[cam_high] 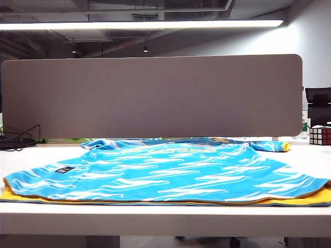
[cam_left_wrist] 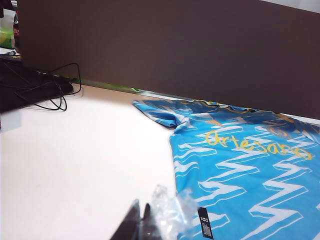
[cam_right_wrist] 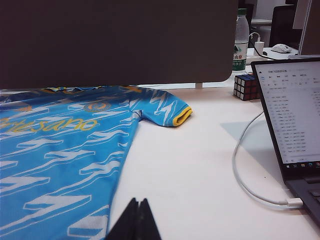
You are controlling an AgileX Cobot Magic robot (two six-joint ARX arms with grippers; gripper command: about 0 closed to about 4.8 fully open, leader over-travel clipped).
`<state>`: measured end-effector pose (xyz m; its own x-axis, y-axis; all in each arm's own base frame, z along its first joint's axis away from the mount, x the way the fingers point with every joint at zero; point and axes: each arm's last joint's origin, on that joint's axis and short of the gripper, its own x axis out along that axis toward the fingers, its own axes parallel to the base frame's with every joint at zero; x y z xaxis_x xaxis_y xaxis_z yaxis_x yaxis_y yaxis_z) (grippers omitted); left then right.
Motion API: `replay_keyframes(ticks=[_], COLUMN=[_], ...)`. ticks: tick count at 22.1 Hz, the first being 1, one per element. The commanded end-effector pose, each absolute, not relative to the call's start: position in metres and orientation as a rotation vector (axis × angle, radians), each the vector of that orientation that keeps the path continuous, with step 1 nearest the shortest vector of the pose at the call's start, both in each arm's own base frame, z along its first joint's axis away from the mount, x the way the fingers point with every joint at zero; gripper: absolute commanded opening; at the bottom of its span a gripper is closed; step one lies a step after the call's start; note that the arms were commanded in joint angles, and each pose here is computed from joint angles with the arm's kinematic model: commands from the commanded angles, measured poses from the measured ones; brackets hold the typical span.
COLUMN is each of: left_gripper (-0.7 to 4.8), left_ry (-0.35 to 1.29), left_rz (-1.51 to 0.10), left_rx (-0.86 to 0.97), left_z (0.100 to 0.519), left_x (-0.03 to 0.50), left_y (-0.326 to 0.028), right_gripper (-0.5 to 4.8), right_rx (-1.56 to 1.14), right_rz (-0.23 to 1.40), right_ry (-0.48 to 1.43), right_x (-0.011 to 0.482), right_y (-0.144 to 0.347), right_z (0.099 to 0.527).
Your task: Fold the bottom side of the soccer jersey horizontally towards the center, about one-third of the way, then fold the sleeve back towards the center, creating a straight line along the edge of the the soccer jersey, and finally fold the bottom of the soccer jersey up towards the top, creating a neat rectangle.
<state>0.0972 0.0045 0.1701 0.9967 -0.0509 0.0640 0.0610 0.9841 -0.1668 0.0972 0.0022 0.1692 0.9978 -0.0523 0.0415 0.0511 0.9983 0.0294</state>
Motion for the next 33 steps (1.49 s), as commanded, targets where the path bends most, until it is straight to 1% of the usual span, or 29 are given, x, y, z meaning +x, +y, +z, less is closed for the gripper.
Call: replay_keyframes(ticks=[1, 9, 10, 11, 13, 19, 23, 25, 26, 27, 28, 29, 30, 31, 32, 33], left_gripper=[-0.05, -0.05, -0.05, -0.05, -0.05, -0.05, -0.05, -0.06, -0.06, -0.05, -0.04, 0.01, 0.68, 1.32, 1.98, 2.25], left_ry=[-0.076, -0.076, -0.077, -0.075, -0.031, 0.122, 0.274, 0.387, 0.455, 0.502, 0.588, 0.624, 0.693, 0.747, 0.811, 0.846], left_rz=[-0.052, -0.053, -0.056, -0.059, -0.086, -0.093, -0.114, -0.147, -0.171, -0.181, -0.218, -0.238, -0.292, -0.343, -0.362, -0.362], left_rx=[-0.17, -0.172, -0.217, -0.319, -0.43, -0.478, -0.457, -0.427, -0.41, -0.395, -0.39, -0.398, -0.429, -0.448, -0.479, -0.491], left_z=[0.173, 0.173, 0.173, 0.174, 0.174, 0.181, 0.204, 0.215, 0.219, 0.22, 0.221, 0.22, 0.217, 0.213, 0.205, 0.201], left_x=[0.097, 0.097, 0.097, 0.097, 0.096, 0.098, 0.118, 0.138, 0.151, 0.162, 0.18, 0.188, 0.207, 0.222, 0.238, 0.245], left_y=[0.005, 0.005, 0.005, 0.005, 0.004, 0.003, 0.003, 0.004, 0.004, 0.005, 0.005, 0.005, 0.005, 0.005, 0.006, 0.007], right_gripper=[-0.01, -0.01, -0.02, -0.02, -0.04, -0.04, -0.04, -0.04, 0.03, 0.08, 0.46, 0.76, 1.26, 1.54, 2.08, 2.35], right_rx=[0.026, 0.034, 0.097, 0.153, 0.217, 0.269, 0.259, 0.252, 0.231, 0.215, 0.17, 0.148, 0.125, 0.118, 0.15, 0.174], right_rz=[-0.056, -0.054, -0.019, 0.032, 0.113, 0.104, 0.074, 0.063, 0.068, 0.078, 0.099, 0.105, 0.113, 0.109, 0.138, 0.165], right_ry=[-0.056, -0.056, -0.061, -0.062, -0.022, 0.168, 0.374, 0.516, 0.604, 0.646, 0.73, 0.778, 0.845, 0.906, 0.963, 0.987], right_x=[0.097, 0.097, 0.097, 0.097, 0.097, 0.098, 0.117, 0.135, 0.148, 0.156, 0.172, 0.18, 0.193, 0.205, 0.215, 0.22], right_y=[0.002, 0.002, 0.003, 0.005, 0.007, 0.008, 0.009, 0.01, 0.011, 0.011, 0.012, 0.013, 0.013, 0.013, 0.012, 0.011], right_z=[0.169, 0.169, 0.169, 0.17, 0.171, 0.188, 0.217, 0.23, 0.236, 0.238, 0.241, 0.24, 0.239, 0.234, 0.226, 0.221])
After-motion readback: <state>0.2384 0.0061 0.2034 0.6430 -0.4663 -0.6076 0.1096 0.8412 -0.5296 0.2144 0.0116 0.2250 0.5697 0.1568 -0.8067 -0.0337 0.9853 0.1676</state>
